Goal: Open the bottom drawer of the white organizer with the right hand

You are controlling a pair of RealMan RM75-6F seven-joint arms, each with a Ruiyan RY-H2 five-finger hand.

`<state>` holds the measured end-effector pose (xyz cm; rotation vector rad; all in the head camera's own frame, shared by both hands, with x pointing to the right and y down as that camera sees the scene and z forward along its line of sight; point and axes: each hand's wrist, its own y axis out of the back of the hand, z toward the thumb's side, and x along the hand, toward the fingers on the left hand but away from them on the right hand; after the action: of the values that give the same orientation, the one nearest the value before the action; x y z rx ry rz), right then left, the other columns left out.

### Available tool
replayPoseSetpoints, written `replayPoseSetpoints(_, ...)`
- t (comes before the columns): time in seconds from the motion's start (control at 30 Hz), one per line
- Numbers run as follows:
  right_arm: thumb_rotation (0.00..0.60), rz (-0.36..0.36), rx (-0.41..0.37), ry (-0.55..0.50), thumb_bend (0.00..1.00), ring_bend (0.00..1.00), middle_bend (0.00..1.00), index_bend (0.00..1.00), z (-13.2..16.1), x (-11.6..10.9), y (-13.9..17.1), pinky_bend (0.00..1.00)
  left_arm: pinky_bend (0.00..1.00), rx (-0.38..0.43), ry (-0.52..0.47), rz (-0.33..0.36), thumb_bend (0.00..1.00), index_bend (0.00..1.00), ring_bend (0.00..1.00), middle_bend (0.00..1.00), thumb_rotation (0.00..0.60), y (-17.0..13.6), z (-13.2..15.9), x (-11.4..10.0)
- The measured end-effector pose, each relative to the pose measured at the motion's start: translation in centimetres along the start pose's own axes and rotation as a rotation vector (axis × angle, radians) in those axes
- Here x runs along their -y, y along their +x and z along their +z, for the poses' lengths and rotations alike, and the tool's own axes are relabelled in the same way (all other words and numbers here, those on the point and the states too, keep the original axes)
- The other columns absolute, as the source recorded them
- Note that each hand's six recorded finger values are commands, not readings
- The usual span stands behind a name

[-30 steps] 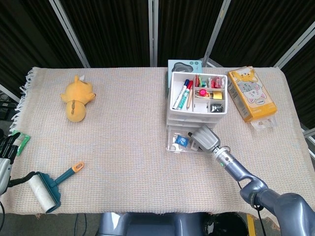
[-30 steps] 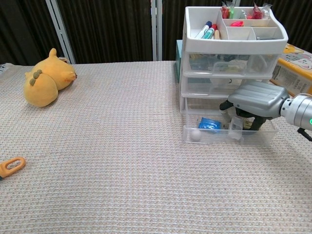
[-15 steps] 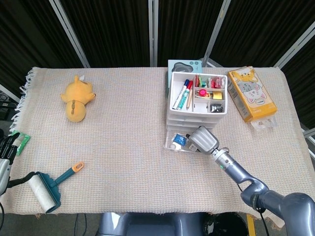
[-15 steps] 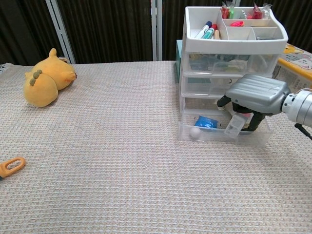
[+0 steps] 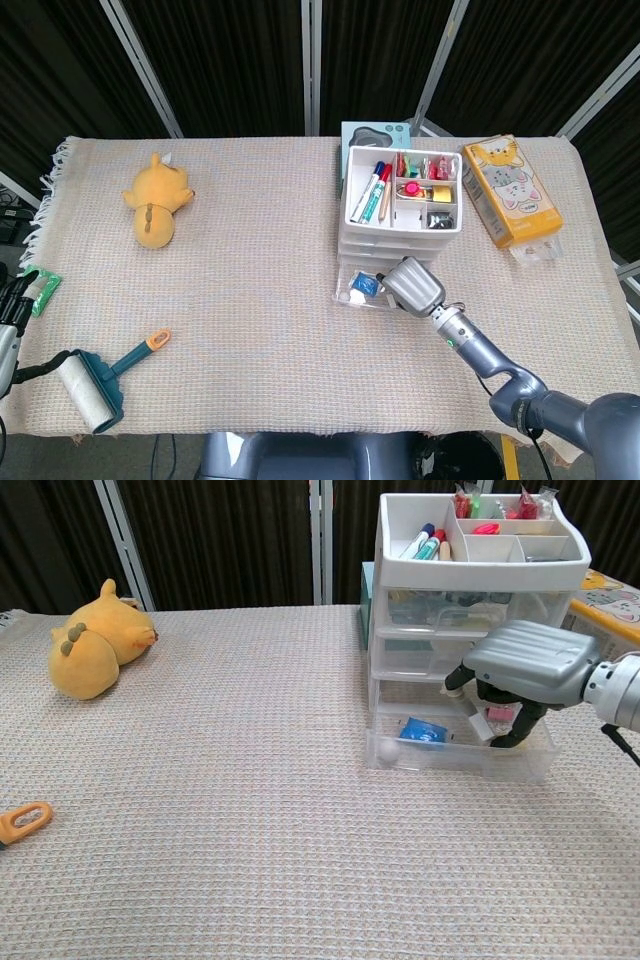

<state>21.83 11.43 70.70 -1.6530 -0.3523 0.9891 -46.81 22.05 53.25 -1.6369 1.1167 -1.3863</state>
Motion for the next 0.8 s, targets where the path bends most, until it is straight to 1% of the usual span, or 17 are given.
replayPoseSetpoints(0.27,0.6,-0.013,0.003,0.011,0.0,0.96,0.97,0.63,0.0,-0.7,0.1,0.7,0.0,0.0,-0.003,0.002,0.08,0.0,0.0,0.0,0.6,0.0,-0.1,-0.1)
replayPoseSetpoints(0.57,0.6,-0.061,0.018,0.018,0.0,0.96,0.97,0.63,-0.6,-3.2,0.7,0.7,0.0,0.002,-0.008,0.007,0.08,0.0,0.0,0.0,0.6,-0.1,-0.1,-0.2)
replayPoseSetpoints(0.8,0.6,-0.088,0.056,0.046,0.0,0.96,0.97,0.63,-2.1,-5.5,2.1,0.7,0.0,0.007,-0.012,0.012,0.08,0.0,0.0,0.0,0.6,-0.3,0.0,-0.4)
